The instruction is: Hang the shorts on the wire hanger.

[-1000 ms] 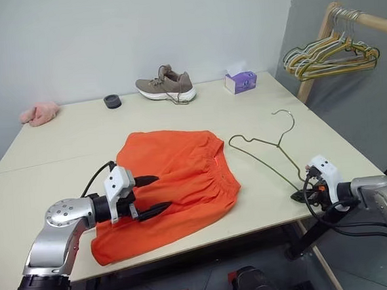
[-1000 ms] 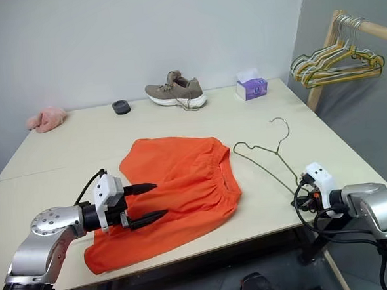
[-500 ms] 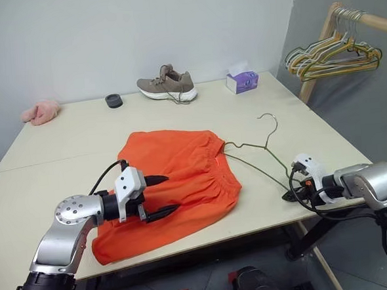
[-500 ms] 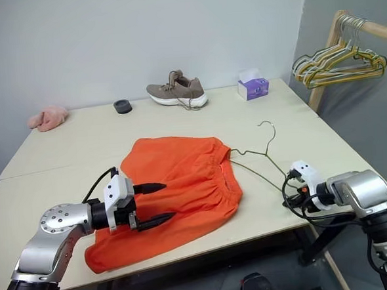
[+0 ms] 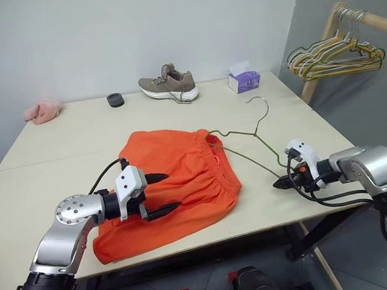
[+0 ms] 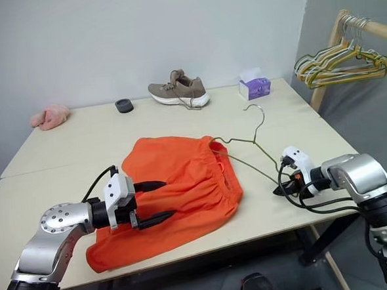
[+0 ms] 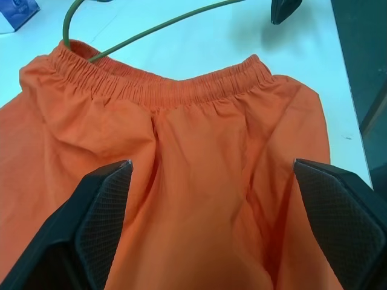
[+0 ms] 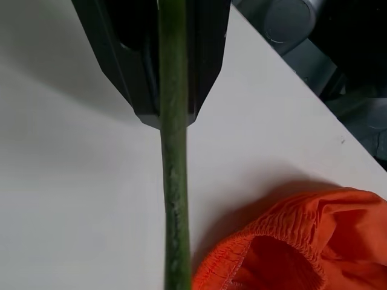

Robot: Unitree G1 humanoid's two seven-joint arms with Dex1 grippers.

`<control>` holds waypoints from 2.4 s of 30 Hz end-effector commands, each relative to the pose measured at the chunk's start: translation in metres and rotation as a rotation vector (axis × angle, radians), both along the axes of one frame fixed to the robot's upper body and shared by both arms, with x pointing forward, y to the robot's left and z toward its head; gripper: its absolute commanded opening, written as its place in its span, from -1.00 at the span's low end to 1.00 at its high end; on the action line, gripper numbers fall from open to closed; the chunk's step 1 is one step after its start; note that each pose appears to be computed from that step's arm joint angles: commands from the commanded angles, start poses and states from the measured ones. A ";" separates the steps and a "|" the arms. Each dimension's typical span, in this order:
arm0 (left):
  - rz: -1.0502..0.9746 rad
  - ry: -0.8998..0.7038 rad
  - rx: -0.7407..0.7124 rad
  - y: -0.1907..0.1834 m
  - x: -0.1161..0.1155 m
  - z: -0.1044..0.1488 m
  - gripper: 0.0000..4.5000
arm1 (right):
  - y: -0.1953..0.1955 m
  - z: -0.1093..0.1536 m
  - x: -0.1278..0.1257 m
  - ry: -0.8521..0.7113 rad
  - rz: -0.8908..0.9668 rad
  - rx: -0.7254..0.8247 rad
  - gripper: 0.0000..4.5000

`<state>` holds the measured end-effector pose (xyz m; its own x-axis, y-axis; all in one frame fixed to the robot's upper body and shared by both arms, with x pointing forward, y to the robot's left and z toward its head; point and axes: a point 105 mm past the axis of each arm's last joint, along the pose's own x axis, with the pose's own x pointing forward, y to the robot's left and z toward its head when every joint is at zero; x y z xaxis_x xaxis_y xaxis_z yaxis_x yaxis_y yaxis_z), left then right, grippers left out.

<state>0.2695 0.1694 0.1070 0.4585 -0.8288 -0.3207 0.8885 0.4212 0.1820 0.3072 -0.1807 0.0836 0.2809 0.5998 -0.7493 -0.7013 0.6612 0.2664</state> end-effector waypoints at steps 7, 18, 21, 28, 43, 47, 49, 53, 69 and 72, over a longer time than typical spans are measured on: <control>-0.013 -0.049 0.012 -0.002 0.003 0.008 0.99 | -0.007 -0.007 0.016 -0.057 -0.007 -0.082 -1.00; -0.015 -0.057 0.003 -0.005 0.006 0.008 0.99 | 0.026 -0.015 0.020 0.035 -0.078 0.088 -1.00; -0.014 -0.065 0.000 -0.005 0.008 0.010 0.99 | 0.035 -0.018 0.025 0.087 -0.118 0.140 -1.00; -0.007 -0.074 -0.003 -0.004 0.011 0.011 0.99 | 0.052 -0.017 0.030 0.129 -0.112 0.176 -1.00; 0.167 -0.118 -0.121 0.017 0.039 0.041 0.99 | 0.087 0.022 0.045 -0.162 0.055 0.185 -1.00; 0.236 -0.178 -0.144 0.040 0.056 0.068 0.99 | 0.090 0.022 0.040 -0.308 0.163 0.089 -1.00; 0.238 -0.210 -0.121 0.050 0.064 0.082 0.99 | 0.090 0.022 0.039 -0.382 0.226 0.037 -1.00; 0.200 -0.268 -0.040 0.059 0.075 0.101 0.99 | 0.094 0.026 0.037 -0.477 0.307 -0.014 -1.00; -0.121 -0.244 0.267 0.020 0.099 0.066 0.99 | 0.111 0.041 0.028 -0.644 0.458 -0.070 -1.00; -0.121 -0.236 0.271 0.020 0.103 0.061 0.99 | 0.115 0.045 0.026 -0.662 0.472 -0.061 -1.00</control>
<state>0.3680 0.1919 0.1542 0.4399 -0.7770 -0.4503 0.8699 0.2441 0.4287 0.3339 -0.0746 0.1081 0.3900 0.6967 -0.6021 -0.9208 0.2917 -0.2589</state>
